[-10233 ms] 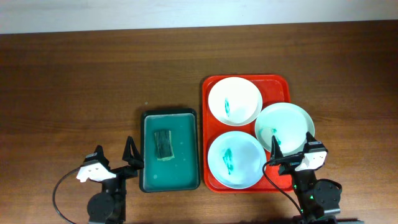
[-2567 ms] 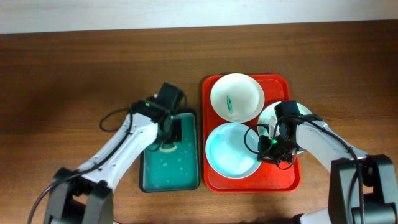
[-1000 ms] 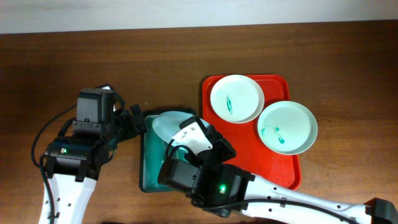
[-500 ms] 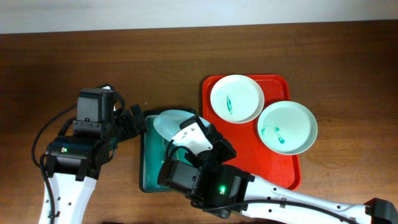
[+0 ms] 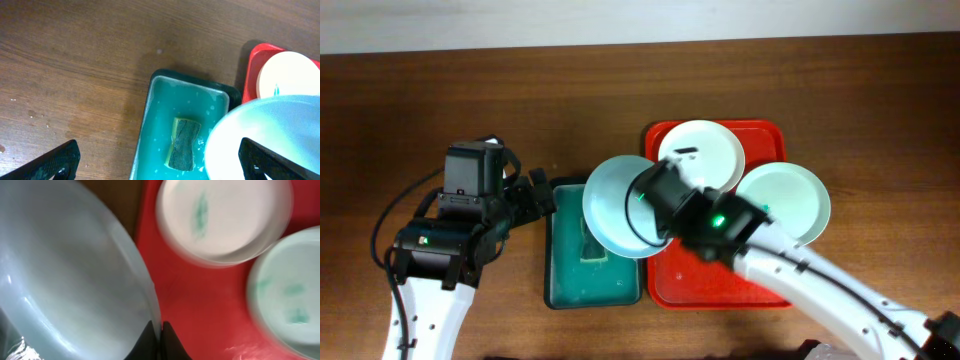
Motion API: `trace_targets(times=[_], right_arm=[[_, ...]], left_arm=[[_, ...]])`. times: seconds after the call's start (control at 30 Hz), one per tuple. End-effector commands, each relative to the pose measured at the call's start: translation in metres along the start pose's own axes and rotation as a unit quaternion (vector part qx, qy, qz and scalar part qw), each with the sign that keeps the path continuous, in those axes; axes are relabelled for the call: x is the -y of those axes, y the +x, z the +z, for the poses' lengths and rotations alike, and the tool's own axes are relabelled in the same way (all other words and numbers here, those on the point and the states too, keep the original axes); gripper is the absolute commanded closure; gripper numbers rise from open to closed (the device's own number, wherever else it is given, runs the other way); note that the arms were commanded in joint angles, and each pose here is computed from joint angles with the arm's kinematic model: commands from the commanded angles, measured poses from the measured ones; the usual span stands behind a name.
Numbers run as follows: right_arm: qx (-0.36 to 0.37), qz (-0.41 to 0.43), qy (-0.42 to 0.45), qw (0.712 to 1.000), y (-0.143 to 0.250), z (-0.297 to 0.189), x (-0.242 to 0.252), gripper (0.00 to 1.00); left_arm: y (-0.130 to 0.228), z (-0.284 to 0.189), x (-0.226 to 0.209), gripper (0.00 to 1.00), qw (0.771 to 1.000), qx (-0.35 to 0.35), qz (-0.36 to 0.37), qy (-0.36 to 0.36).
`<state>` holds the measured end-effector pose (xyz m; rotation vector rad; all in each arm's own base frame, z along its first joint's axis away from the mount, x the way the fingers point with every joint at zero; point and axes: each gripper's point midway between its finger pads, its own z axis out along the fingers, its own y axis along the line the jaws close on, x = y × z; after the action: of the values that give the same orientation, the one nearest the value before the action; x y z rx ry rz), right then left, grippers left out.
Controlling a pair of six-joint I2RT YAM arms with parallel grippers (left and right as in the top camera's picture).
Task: Clean dirty plates on tray and stack at the side
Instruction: 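Carry the plate right and set it on the table beside the red tray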
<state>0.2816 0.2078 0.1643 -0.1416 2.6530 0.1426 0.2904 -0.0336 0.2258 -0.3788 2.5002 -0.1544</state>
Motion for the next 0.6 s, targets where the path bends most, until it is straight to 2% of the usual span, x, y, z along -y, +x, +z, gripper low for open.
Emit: trace_targets(times=[0.0,0.1,0.17,0.2,0.23,0.27,0.4,0.5,0.57], right_arm=[[-0.059,0.024,-0.253,0.965,-0.016,-0.04,-0.005,0.96],[0.047,0.174,-0.19,0.965,-0.058,-0.07,0.108,0.96],[0.081,0.292,-0.085,0.949,-0.05,-0.081,0.199,0.96],[0.076,0.373,-0.012,0.925,-0.028,-0.084,0.252,0.96],[0.071,0.412,0.021,0.908,-0.014,-0.086,0.28,0.96],[0.063,0.479,0.076,0.872,0.013,-0.09,0.328,0.96],[0.032,0.583,0.119,0.803,0.06,-0.074,0.403,0.96],[-0.001,0.613,0.119,0.781,0.08,-0.045,0.43,0.96],[-0.054,0.627,0.11,0.77,0.098,-0.005,0.44,0.96]], left_arm=[[-0.005,-0.003,-0.002,0.01,1.0,0.009,0.006,-0.005],[-0.005,-0.003,-0.002,0.01,1.0,0.009,0.006,-0.005],[-0.005,-0.003,-0.002,0.01,1.0,0.009,0.006,-0.005],[-0.005,-0.003,-0.002,0.01,1.0,0.009,0.006,-0.005],[-0.005,-0.003,-0.002,0.01,1.0,0.009,0.006,-0.005],[-0.005,-0.003,-0.002,0.01,1.0,0.009,0.006,-0.005],[-0.005,-0.003,-0.002,0.01,1.0,0.009,0.006,-0.005],[-0.005,-0.003,-0.002,0.0,1.0,0.009,0.006,-0.005],[-0.005,-0.003,-0.002,0.01,1.0,0.009,0.006,-0.005]])
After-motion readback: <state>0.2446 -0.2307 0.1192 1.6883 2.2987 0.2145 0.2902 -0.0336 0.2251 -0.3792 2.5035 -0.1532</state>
